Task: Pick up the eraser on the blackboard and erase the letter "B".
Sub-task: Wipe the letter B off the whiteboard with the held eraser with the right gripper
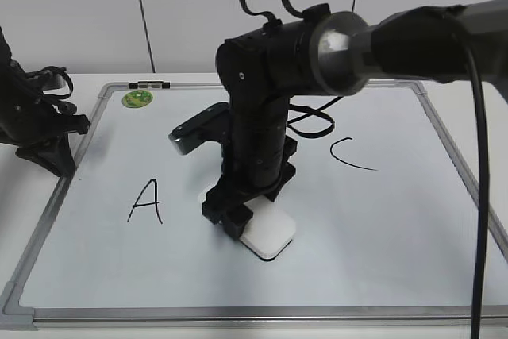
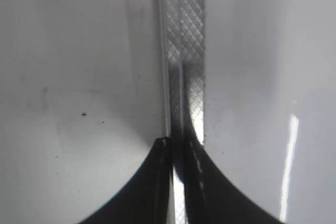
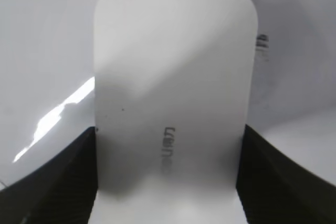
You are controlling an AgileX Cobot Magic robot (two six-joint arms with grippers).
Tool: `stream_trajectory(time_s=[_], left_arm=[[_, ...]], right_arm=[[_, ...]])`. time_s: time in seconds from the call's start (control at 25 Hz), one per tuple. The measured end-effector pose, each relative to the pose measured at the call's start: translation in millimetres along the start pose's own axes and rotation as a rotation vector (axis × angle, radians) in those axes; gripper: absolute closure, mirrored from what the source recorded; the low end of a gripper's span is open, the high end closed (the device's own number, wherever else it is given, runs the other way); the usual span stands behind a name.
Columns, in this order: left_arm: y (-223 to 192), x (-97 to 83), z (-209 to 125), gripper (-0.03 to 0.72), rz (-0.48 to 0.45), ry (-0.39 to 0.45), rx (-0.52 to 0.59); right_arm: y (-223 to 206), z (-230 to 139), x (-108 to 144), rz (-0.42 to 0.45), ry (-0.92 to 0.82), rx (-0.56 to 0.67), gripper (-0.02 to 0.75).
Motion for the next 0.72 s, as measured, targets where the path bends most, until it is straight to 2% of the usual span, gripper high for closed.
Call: stream_trajectory(time_s=[0.28, 0.48, 0.72], left_arm=[[0.0, 0.0, 0.0, 0.634, 0.0, -0.002, 0.0], [0.0, 0.0, 0.0, 0.631, 0.0, -0.003, 0.0], [-0.2, 0.0, 0.0, 0.631, 0.0, -0.004, 0.0]], right_arm=[[2.0, -11.4, -33.7, -0.034, -0.127, 0.024, 0.196], [4.0, -21.1, -56.8, -0.096, -0.193, 0.053, 0.196], [13.5, -21.5, -56.8, -0.089, -0.2, 0.034, 0.196]])
Point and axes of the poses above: a point on each arm's last joint axis where the gripper is mounted, y pointing back along that axis away from the gripper, x along the wrist's bending axis when the last joint is at zero, z = x × y, the point moved 1 cm from there along -y, pointing out along that axis toward the gripper, and after that the axes turned 5 degrees about y, right-handed, at the moved point
